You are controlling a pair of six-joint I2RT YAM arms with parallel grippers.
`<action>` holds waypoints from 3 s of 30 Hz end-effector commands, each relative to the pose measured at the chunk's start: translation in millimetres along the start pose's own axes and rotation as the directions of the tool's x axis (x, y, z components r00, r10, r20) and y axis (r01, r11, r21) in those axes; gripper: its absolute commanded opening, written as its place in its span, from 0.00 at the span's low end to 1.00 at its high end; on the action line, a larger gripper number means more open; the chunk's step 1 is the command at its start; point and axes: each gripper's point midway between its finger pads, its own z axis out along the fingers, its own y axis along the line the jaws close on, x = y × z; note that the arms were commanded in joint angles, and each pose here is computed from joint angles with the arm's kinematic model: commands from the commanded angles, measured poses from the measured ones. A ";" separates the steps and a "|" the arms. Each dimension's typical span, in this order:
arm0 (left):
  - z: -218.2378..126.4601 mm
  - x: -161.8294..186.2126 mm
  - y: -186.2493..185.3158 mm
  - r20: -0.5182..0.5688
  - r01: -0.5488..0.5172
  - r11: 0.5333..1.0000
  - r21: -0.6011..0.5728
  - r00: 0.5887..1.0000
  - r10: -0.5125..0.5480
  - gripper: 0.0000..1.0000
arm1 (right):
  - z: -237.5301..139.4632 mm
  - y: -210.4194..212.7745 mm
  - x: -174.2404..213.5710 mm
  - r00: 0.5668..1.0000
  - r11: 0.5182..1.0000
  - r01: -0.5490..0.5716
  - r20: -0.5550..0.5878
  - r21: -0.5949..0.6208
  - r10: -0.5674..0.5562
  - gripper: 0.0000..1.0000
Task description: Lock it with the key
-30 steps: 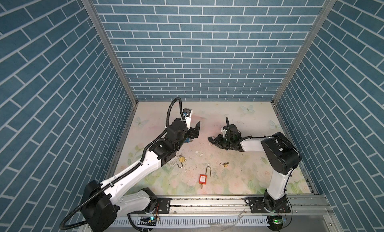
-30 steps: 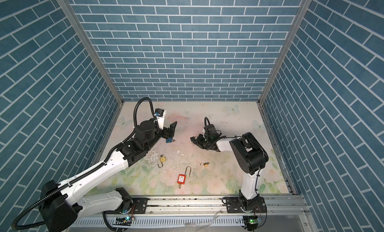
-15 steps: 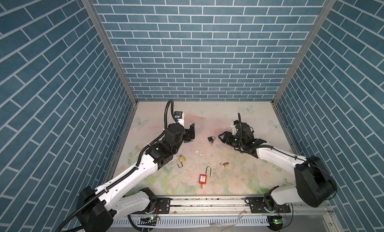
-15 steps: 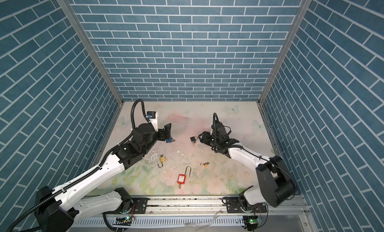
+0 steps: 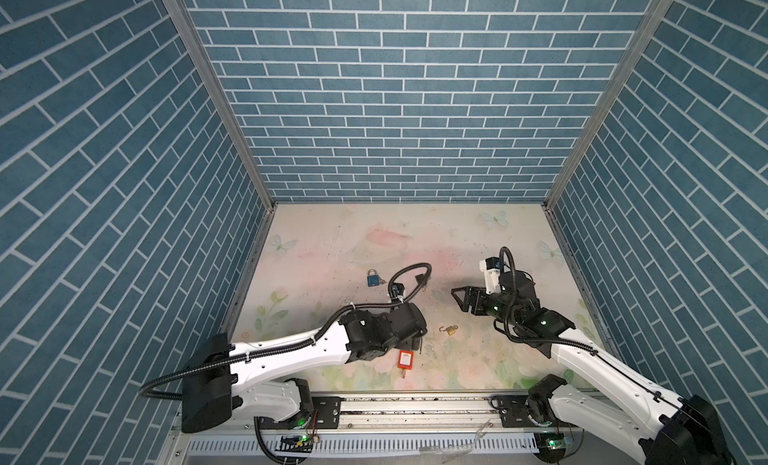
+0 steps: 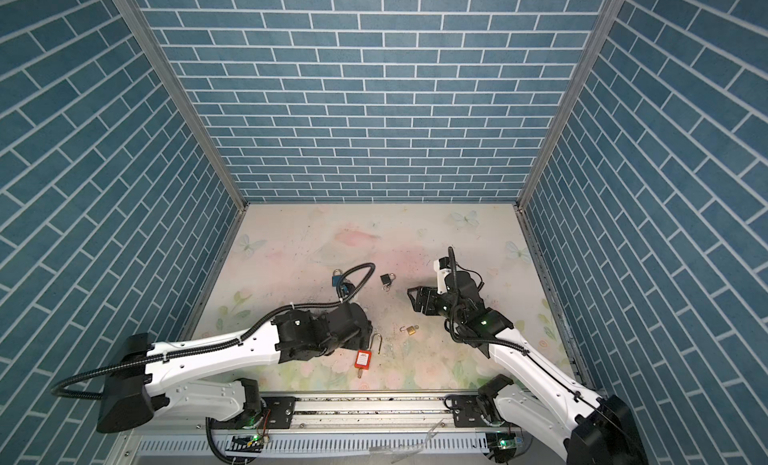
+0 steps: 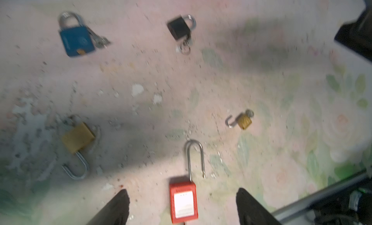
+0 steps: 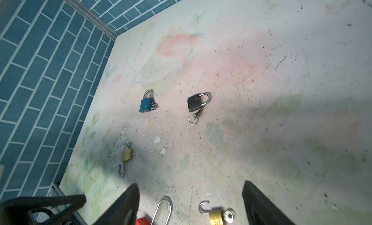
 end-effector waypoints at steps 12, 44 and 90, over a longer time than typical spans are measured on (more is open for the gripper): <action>41.8 82.4 10.9 -0.103 0.013 0.981 -0.194 0.994 -0.034 0.76 | -5.8 9.2 3.0 0.994 0.993 0.108 -0.003 -0.047 -0.108 0.82; 31.5 -24.9 -2.3 0.129 -0.194 0.980 -0.047 0.972 0.199 0.12 | 4.5 4.1 -12.6 0.993 0.997 0.035 -0.109 -0.062 -0.042 0.79; 26.1 -86.2 -14.7 0.375 -0.852 0.460 -0.249 0.352 0.857 0.04 | 19.5 35.1 23.8 0.544 0.688 -0.718 -0.700 -0.103 0.463 0.53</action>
